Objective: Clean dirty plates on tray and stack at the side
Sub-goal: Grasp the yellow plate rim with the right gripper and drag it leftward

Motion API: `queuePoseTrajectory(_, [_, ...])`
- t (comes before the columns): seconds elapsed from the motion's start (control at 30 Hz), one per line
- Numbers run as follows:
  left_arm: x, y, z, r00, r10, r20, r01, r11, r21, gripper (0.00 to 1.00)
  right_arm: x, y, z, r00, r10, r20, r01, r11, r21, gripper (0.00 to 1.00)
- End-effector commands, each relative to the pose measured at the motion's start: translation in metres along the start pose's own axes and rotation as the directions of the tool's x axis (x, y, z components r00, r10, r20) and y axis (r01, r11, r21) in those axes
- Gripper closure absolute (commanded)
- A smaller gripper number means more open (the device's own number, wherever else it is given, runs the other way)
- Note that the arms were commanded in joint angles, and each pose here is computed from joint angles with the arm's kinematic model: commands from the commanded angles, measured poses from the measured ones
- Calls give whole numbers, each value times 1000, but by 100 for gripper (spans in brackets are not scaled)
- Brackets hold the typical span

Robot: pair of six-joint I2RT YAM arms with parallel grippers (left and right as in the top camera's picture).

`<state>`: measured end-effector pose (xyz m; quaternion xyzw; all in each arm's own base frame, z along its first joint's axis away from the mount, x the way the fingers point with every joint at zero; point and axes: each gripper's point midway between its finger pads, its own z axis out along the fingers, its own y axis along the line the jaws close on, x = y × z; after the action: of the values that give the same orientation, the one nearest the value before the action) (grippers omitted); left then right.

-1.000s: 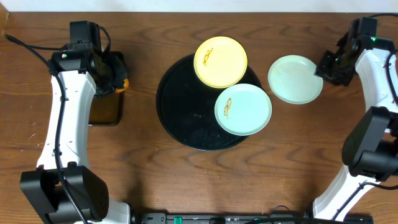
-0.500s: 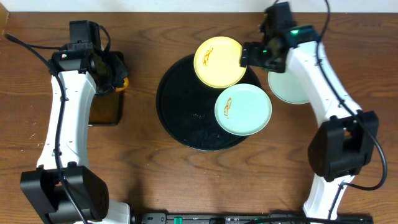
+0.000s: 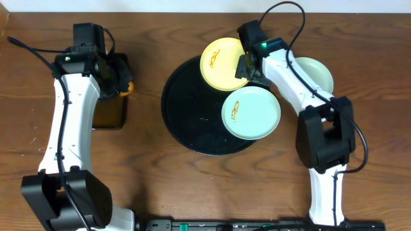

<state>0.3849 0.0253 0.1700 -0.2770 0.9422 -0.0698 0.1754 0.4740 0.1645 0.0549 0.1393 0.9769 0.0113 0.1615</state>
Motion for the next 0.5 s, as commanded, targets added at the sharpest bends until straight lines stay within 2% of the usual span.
queuePoseTrajectory(0.0, [0,3,3,1000,4,0,-4,1000,-6,92,-2,1,15,1000,28,14,-29,999,21,39])
queuePoseTrajectory(0.37, [-1,3,3,1000,4,4,-4,1000,-4,92,2,11,30,1000,27,-11,-28,999,-21,58])
queuePoseTrajectory(0.47, [-1,3,3,1000,4,4,-4,1000,-4,92,4,11,34,1000,25,-16,-26,1000,-18,61])
